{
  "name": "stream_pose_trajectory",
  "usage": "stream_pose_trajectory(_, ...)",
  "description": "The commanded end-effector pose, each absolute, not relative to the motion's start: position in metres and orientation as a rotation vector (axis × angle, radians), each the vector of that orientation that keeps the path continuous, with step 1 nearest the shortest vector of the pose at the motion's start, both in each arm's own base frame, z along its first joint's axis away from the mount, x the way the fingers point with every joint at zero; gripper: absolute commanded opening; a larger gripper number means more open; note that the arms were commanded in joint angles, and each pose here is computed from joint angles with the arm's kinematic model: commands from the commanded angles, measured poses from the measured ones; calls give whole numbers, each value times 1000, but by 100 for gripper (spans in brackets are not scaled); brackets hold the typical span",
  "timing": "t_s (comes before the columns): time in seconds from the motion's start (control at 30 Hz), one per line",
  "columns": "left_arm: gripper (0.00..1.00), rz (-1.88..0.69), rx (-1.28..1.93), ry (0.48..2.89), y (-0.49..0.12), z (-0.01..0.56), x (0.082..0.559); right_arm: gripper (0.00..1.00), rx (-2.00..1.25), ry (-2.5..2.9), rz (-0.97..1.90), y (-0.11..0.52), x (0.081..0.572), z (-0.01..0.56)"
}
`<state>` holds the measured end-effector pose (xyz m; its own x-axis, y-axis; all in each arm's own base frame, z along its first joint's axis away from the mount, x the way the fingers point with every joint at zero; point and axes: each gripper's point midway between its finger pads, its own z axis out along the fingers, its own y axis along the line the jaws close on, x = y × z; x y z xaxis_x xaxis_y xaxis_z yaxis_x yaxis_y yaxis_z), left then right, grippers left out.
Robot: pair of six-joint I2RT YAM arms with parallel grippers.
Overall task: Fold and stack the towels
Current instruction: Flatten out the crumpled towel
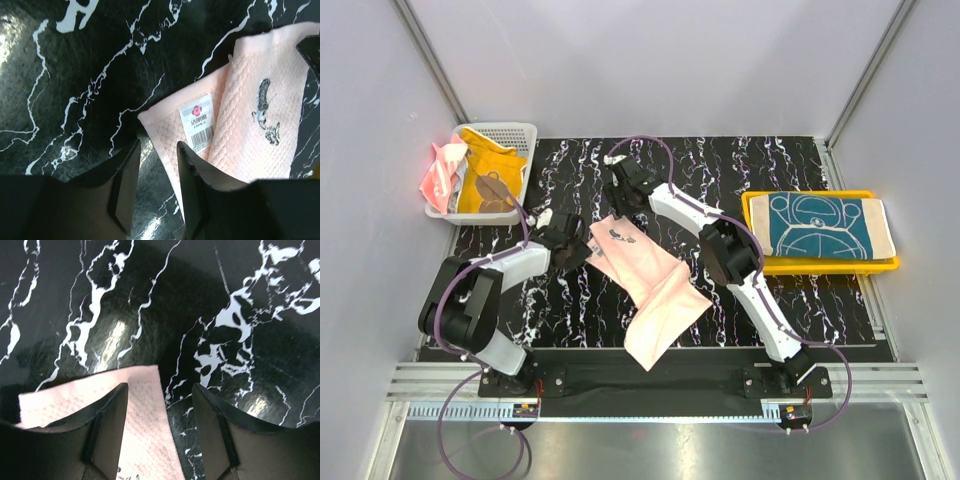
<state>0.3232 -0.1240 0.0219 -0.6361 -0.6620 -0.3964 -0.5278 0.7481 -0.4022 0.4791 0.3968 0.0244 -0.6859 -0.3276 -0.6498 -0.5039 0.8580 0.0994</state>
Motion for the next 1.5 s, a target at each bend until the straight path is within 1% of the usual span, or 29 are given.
stream_pose_trajectory(0.0, 40, -240, -906, 2369, -112, 25, 337, 61, -595, 2375, 285, 391, 488, 23)
stream_pose_trajectory(0.1, 40, -174, -915, 2385, -107, 19, 339, 58, -596, 2374, 304, 393, 488, 22)
stream_pose_trajectory(0.13, 40, -161, -917, 2374, -106, 23, 345, 54, -595, 2375, 307, 394, 488, 22)
stream_pose_trajectory(0.2, 38, -129, -914, 2401, -105, 17, 345, 52, -599, 2379, 315, 396, 487, 21)
stream_pose_trajectory(0.43, 35, -79, -910, 2459, -106, 1, 345, 33, -599, 2396, 317, 393, 481, 13)
stream_pose_trajectory(0.47, 32, -80, -903, 2465, -107, 1, 345, 28, -597, 2399, 312, 391, 482, 13)
stream_pose_trajectory(0.5, 30, -72, -892, 2479, -108, -3, 346, 25, -602, 2394, 308, 391, 482, 15)
stream_pose_trajectory(0.57, 26, -62, -879, 2489, -108, -4, 349, 24, -598, 2398, 280, 386, 481, 13)
stream_pose_trajectory(0.6, 20, -64, -873, 2488, -110, -3, 353, 22, -586, 2390, 275, 384, 483, 16)
stream_pose_trajectory(0.67, 14, -50, -855, 2506, -110, -6, 354, 20, -585, 2388, 253, 380, 483, 17)
stream_pose_trajectory(0.7, 9, -52, -837, 2506, -112, -4, 359, 19, -579, 2380, 250, 379, 484, 21)
stream_pose_trajectory(0.77, 2, -41, -830, 2514, -111, -4, 361, 18, -569, 2380, 240, 376, 483, 22)
stream_pose_trajectory(0.8, 0, -38, -819, 2519, -112, -4, 362, 17, -552, 2374, 242, 373, 486, 27)
stream_pose_trajectory(0.9, 0, -33, -780, 2509, -113, 5, 371, 13, -502, 2368, 246, 364, 490, 36)
stream_pose_trajectory(0.97, 0, -19, -737, 2493, -112, 17, 381, 9, -454, 2378, 238, 348, 495, 37)
stream_pose_trajectory(1.0, 0, -22, -714, 2482, -112, 24, 386, 7, -420, 2364, 251, 344, 499, 49)
stream_pose_trajectory(1.03, 0, 6, -672, 2489, -109, 28, 387, 5, -392, 2376, 242, 331, 502, 49)
stream_pose_trajectory(1.07, 0, -4, -648, 2466, -111, 40, 397, 5, -372, 2365, 243, 326, 504, 55)
stream_pose_trajectory(1.1, 0, -15, -620, 2452, -113, 50, 400, 4, -349, 2337, 253, 322, 506, 74)
stream_pose_trajectory(1.13, 0, -20, -565, 2446, -114, 57, 403, 3, -341, 2337, 247, 315, 505, 77)
stream_pose_trajectory(1.17, 0, -34, -543, 2425, -116, 67, 407, 2, -324, 2299, 246, 310, 508, 98)
stream_pose_trajectory(1.23, 0, -69, -472, 2372, -120, 94, 410, 1, -334, 2276, 218, 303, 504, 111)
stream_pose_trajectory(1.27, 0, -82, -450, 2358, -122, 103, 410, 0, -330, 2260, 210, 300, 503, 120)
stream_pose_trajectory(1.3, 0, -94, -426, 2344, -125, 113, 410, 0, -323, 2222, 212, 296, 501, 143)
stream_pose_trajectory(1.33, 0, -110, -392, 2323, -126, 129, 406, 0, -320, 2226, 198, 290, 497, 143)
stream_pose_trajectory(1.37, 0, -119, -373, 2313, -127, 138, 403, 0, -300, 2182, 196, 285, 493, 168)
stream_pose_trajectory(1.4, 0, -118, -322, 2305, -130, 145, 399, 0, -289, 2166, 192, 281, 490, 177)
stream_pose_trajectory(1.43, 0, -134, -299, 2268, -130, 165, 393, 0, -289, 2176, 180, 275, 483, 175)
stream_pose_trajectory(1.47, 0, -137, -275, 2258, -131, 172, 389, 0, -265, 2131, 192, 269, 478, 201)
